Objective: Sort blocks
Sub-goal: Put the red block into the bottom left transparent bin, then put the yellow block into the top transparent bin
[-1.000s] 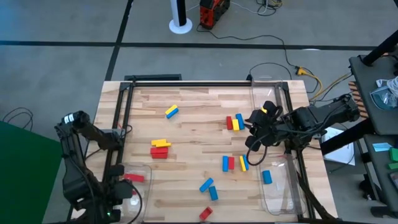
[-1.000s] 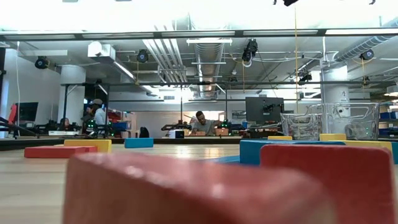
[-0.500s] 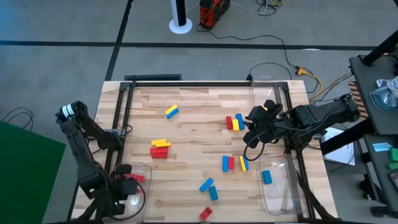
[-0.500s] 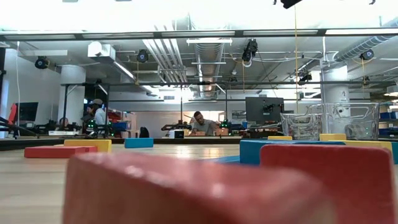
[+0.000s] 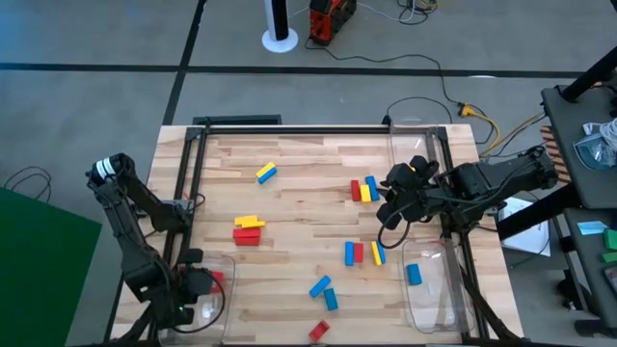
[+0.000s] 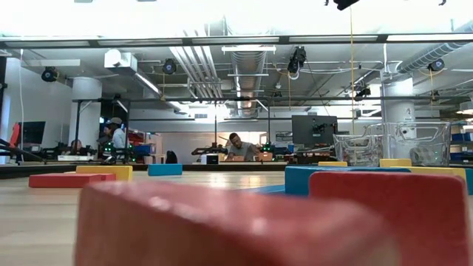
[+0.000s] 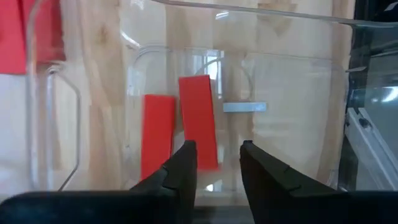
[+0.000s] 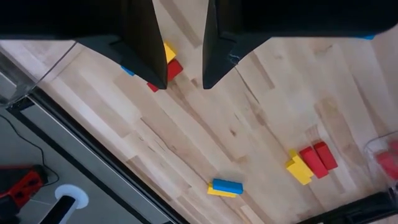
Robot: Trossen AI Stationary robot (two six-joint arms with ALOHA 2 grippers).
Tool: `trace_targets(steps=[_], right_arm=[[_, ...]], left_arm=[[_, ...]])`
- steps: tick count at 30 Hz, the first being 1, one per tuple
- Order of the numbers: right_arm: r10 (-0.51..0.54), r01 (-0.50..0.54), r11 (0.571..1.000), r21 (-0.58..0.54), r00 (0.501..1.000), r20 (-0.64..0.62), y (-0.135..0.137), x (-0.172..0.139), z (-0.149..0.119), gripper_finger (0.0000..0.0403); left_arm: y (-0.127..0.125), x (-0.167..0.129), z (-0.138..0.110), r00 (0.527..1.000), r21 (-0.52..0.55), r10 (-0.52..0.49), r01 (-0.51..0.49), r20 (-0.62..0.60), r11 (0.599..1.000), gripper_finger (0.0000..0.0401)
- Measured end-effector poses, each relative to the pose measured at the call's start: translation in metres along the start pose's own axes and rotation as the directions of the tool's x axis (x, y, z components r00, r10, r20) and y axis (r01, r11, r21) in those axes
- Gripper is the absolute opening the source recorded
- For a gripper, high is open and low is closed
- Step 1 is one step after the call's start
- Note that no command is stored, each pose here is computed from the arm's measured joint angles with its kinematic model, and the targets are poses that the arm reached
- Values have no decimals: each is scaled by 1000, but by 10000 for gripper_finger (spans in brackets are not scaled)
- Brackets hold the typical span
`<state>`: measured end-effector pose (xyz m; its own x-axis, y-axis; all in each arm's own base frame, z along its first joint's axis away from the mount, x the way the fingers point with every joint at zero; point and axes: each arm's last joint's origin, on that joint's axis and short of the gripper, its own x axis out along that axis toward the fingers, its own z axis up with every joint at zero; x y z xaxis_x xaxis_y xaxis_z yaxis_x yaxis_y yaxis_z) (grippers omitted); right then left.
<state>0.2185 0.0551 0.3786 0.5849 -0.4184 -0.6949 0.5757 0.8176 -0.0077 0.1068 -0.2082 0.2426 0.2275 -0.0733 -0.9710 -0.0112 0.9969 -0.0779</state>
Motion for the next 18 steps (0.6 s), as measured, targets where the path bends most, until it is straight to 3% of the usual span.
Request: trace_targets(steps=[7,12,14,18], right_arm=[[16,-16,1000,6,1000,-15,0,1,0,107],[49,-48,999,26,998,-36,-3,5,5,115],[66,-65,998,23,997,-27,-3,7,9,118],[104,-105,994,13,994,33,-3,10,20,124]], left_arm=[[2,-25,13,1000,-65,22,-22,-2,998,110],[10,-52,40,981,-180,93,-62,168,982,103],[17,-61,57,938,-280,173,-86,302,956,99],[37,-78,88,799,-437,353,-126,488,891,91]])
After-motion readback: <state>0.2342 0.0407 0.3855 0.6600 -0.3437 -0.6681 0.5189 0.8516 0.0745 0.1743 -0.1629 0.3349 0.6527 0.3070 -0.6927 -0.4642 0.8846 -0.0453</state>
